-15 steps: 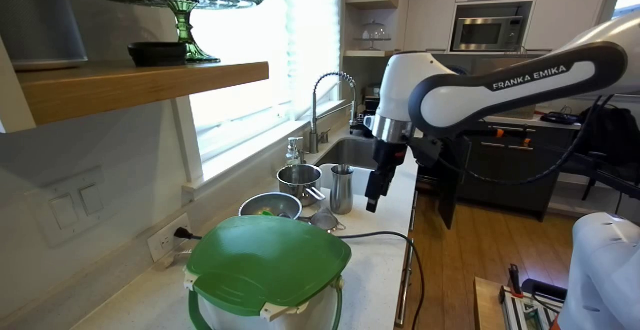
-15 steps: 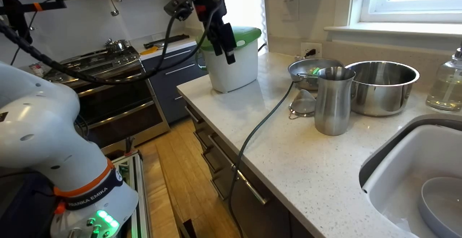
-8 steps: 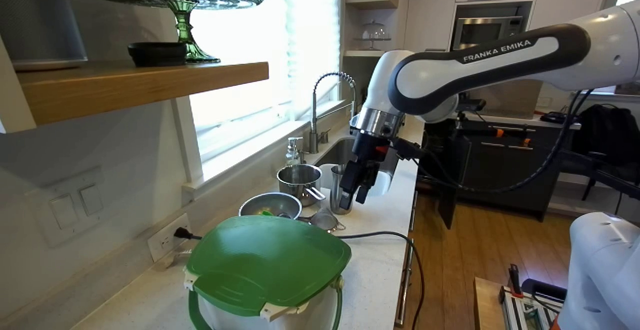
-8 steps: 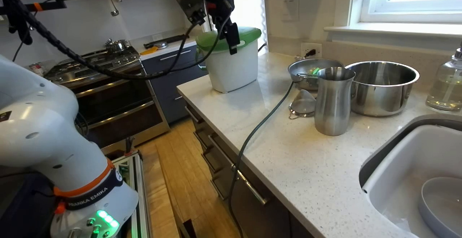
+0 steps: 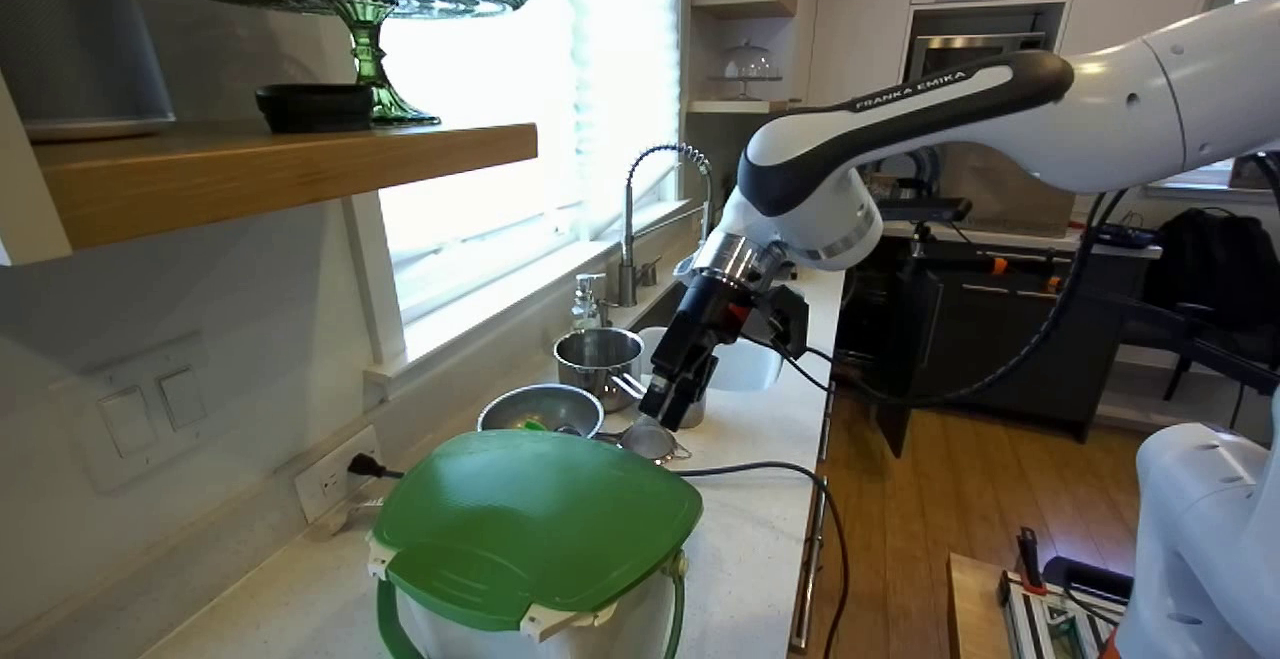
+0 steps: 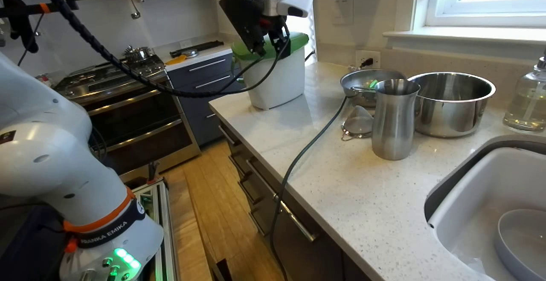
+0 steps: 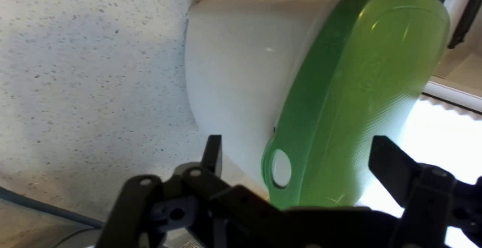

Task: Open the green lid of the bin fully

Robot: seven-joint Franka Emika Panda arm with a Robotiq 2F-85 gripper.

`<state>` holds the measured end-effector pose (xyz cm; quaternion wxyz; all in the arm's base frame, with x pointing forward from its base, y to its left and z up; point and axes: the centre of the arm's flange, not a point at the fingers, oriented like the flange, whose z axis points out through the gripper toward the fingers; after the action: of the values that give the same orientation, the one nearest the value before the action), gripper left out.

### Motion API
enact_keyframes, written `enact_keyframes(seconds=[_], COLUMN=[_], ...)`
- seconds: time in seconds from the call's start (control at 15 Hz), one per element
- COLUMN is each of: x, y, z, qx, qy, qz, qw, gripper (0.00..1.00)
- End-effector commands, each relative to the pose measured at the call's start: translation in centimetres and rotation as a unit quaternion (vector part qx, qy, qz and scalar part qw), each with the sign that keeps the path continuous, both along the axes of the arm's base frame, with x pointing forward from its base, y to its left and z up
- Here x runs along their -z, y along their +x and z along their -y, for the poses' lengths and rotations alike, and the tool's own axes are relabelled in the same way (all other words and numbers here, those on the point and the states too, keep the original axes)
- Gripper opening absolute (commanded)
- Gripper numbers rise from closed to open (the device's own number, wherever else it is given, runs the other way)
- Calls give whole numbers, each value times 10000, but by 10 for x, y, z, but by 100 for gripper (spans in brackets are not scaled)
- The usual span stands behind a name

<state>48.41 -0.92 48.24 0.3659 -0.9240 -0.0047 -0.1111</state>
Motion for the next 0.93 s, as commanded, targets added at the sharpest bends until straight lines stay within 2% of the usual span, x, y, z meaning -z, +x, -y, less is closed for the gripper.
enact_keyframes(seconds=[0.0, 0.13, 0.4, 0.67, 0.87], x=[3, 3, 15, 26, 36], y=[1, 2, 6, 13, 16], z=[2, 1, -10, -12, -5], qx=[-10, -13, -715, -1343, -1470], qy=[29, 19, 1093, 1928, 1981], qz=[-7, -7, -65, -211, -519], qw=[10000, 10000, 9914, 9718, 9677], gripper=[100, 100, 100, 100, 100])
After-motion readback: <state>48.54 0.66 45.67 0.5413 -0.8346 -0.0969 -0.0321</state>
